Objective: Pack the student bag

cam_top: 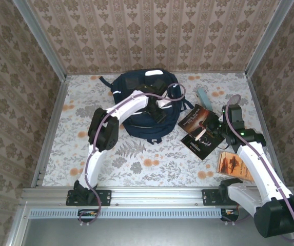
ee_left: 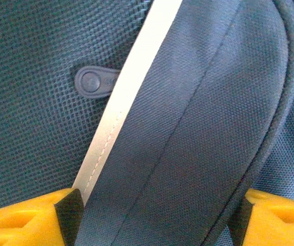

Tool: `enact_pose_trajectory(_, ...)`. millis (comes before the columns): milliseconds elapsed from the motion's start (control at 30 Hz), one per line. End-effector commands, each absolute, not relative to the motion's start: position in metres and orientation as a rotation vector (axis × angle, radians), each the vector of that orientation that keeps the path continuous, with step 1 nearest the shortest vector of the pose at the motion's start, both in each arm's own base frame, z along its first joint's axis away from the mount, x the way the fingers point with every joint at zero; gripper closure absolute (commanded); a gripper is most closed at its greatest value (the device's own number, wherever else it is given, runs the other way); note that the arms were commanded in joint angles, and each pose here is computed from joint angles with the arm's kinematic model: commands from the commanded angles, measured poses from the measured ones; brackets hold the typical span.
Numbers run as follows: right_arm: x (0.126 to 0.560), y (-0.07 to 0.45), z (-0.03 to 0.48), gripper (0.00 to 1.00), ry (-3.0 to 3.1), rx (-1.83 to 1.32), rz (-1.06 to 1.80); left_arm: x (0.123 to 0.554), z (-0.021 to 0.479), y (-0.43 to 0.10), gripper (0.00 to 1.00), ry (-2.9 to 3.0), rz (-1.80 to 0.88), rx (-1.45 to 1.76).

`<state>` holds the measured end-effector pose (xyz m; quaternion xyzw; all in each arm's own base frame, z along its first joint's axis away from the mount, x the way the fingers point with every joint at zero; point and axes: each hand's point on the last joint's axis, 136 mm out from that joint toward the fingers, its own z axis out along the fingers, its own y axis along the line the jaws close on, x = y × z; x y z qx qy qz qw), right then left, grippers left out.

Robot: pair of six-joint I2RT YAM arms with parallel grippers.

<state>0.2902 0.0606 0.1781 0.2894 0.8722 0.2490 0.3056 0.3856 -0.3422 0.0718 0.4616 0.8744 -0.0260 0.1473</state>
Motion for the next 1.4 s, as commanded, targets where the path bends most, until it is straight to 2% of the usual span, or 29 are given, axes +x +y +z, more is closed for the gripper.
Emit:
enact_pose_trajectory(0, 0.297, 0.065, 0.196, 0.96, 2.234, 0.750, 0.732, 0.381, 0.064, -0.342, 0.26, 2.391, 0.098, 1.581)
enact_pose_trajectory(133, 0.295, 0.066, 0.196, 0.96, 2.235, 0.757, 0.743, 0.368, 0.051, -0.341, 0.26, 2.320, 0.202, 1.793)
enact_pose_trajectory(300, 0.292, 0.066, 0.196, 0.96, 2.226, 0.765, 0.757, 0.375, 0.047, -0.341, 0.34, 2.340, 0.221, 1.773)
enact_pose_trajectory(400, 0.291, 0.067, 0.196, 0.96, 2.227, 0.767, 0.762, 0.386, 0.052, -0.343, 0.45, 2.318, 0.260, 1.716)
enact_pose_trajectory(567, 0.290, 0.067, 0.196, 0.95, 2.227, 0.763, 0.761, 0.399, 0.076, -0.350, 0.70, 2.270, 0.263, 1.626)
enact_pose_trajectory(667, 0.288, 0.066, 0.199, 0.95, 2.219, 0.758, 0.763, 0.402, 0.100, -0.356, 0.80, 2.223, 0.230, 1.566)
enact_pose_trajectory(767, 0.287, 0.066, 0.206, 0.95, 2.199, 0.746, 0.766, 0.404, 0.128, -0.358, 0.86, 2.170, 0.192, 1.490)
enact_pose_trajectory(1000, 0.287, 0.071, 0.231, 0.94, 2.131, 0.673, 0.821, 0.407, 0.197, -0.352, 0.92, 2.073, 0.112, 1.250)
enact_pose_trajectory(1367, 0.297, 0.118, 0.260, 0.93, 2.031, 0.592, 1.218, 0.427, 0.293, -0.323, 0.94, 1.911, 0.143, 0.828)
